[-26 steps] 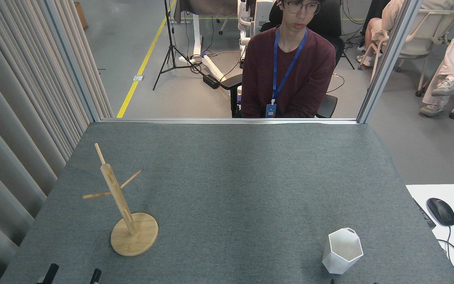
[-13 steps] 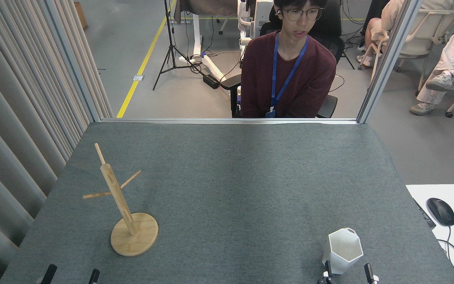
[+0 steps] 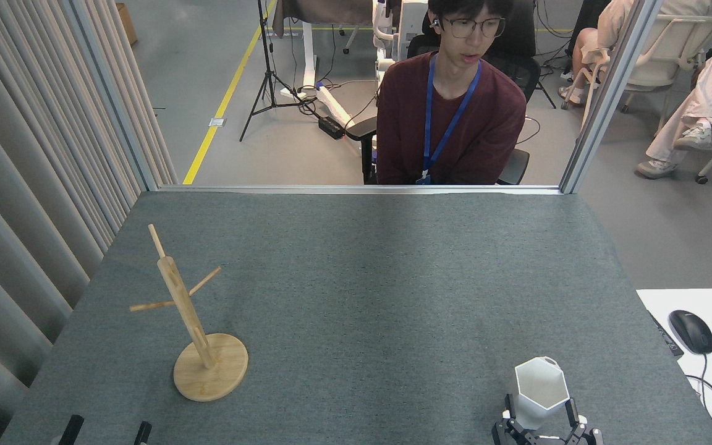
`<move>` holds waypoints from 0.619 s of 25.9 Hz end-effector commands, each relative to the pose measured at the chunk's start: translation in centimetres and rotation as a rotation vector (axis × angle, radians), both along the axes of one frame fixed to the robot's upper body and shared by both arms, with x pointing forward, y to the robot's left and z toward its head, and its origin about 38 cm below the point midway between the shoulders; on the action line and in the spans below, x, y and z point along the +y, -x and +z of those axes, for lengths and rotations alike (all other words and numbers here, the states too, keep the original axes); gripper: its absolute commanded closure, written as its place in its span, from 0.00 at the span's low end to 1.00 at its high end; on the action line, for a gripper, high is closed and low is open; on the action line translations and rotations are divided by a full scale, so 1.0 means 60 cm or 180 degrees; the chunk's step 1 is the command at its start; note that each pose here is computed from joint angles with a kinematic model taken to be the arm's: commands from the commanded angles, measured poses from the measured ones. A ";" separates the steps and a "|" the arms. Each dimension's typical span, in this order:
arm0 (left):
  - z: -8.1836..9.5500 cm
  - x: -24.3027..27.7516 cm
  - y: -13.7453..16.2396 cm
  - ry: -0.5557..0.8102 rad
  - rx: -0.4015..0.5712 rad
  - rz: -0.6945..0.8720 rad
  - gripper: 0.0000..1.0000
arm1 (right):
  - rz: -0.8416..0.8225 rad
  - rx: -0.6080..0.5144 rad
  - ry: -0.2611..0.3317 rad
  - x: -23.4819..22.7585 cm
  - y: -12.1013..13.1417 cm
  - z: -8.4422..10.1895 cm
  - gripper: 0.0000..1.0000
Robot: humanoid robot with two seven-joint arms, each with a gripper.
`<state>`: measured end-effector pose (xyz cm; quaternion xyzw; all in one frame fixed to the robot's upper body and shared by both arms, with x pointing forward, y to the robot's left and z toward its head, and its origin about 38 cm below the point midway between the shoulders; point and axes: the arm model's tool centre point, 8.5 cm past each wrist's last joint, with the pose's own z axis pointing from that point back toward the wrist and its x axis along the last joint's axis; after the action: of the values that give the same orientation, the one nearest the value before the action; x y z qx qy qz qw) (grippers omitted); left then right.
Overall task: Hang cup on storage rack
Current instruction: 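Lower the right gripper around the white hexagonal cup and close it, then lift the cup with the right gripper and carry it toward the table center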
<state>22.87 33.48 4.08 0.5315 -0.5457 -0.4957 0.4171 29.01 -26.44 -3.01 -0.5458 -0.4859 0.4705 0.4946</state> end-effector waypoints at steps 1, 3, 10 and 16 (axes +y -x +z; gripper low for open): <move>0.000 0.002 0.001 -0.0003 0.0001 0.0004 0.00 | 0.0001 -0.0004 -0.0001 -0.001 -0.009 0.000 0.02; 0.000 0.002 0.001 -0.0003 0.0001 0.0004 0.00 | 0.0001 0.0025 0.0001 -0.001 -0.012 -0.006 0.02; 0.001 0.005 0.001 -0.0010 -0.0001 0.0022 0.00 | -0.0024 0.0077 0.0013 -0.004 -0.023 -0.015 0.06; 0.002 0.004 0.001 -0.0014 -0.0003 0.0015 0.00 | -0.0024 0.0063 0.0015 -0.004 -0.027 -0.014 0.54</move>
<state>22.80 33.76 4.17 0.5341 -0.5437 -0.4950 0.4172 30.51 -26.67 -3.89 -0.5432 -0.4782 0.4757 0.4999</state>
